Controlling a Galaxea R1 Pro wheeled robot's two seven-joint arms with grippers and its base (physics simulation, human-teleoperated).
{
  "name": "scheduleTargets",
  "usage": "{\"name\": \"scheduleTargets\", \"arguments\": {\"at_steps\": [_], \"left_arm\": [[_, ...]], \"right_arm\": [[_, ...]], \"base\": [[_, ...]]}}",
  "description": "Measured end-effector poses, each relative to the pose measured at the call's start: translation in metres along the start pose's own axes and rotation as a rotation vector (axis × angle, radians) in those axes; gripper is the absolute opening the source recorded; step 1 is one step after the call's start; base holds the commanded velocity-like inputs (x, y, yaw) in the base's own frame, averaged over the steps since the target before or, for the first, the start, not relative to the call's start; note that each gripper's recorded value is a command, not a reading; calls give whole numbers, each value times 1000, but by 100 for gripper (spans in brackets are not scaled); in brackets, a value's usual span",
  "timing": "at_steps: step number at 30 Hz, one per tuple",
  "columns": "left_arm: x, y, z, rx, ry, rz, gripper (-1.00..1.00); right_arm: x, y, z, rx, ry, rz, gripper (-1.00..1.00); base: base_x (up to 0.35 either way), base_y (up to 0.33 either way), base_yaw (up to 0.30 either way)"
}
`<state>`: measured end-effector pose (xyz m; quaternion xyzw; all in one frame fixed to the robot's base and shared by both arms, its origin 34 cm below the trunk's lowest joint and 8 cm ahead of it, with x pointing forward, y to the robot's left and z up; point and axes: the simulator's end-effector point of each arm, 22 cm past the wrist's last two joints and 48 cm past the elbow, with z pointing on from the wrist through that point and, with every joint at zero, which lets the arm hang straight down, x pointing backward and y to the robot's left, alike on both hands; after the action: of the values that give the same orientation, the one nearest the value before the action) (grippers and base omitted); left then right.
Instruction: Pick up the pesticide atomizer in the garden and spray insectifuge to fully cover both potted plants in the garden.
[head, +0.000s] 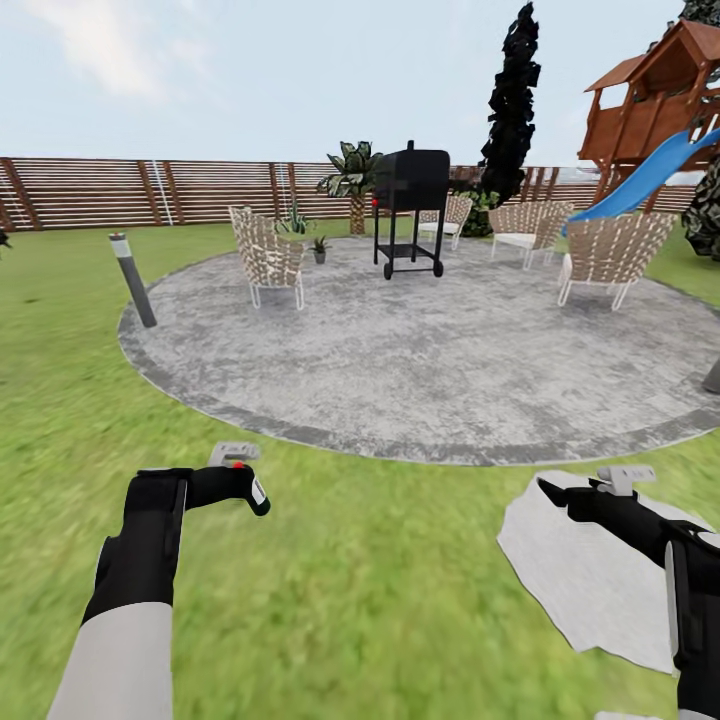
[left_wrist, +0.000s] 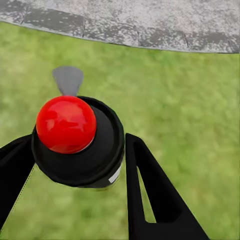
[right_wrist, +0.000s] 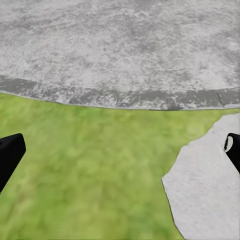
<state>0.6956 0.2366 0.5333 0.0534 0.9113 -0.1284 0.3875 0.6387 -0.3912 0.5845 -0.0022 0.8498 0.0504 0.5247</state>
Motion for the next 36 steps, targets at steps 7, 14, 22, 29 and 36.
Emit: {"name": "scheduleTargets", "arguments": {"at_steps": [7,14,22,29,36], "left_arm": [[0,-3,1,5,-1,-1,-100],[0,-3,1,6,-2,-1,-100],[0,-4,1,6,-2,-1,-100],[0,-4,1,6,-2,-1,-100],[0,-4,1,6,-2,-1,-100]], "right_arm": [[0,0,0,0,0,0,100],[0,0,0,0,0,0,100],[0,0,0,0,0,0,100],[0,0,0,0,0,0,100],[0,0,0,1,0,0,100]], "base": [[332,0,0],[332,0,0],[332,0,0],[332,-43,0],[332,-77,0]]}}
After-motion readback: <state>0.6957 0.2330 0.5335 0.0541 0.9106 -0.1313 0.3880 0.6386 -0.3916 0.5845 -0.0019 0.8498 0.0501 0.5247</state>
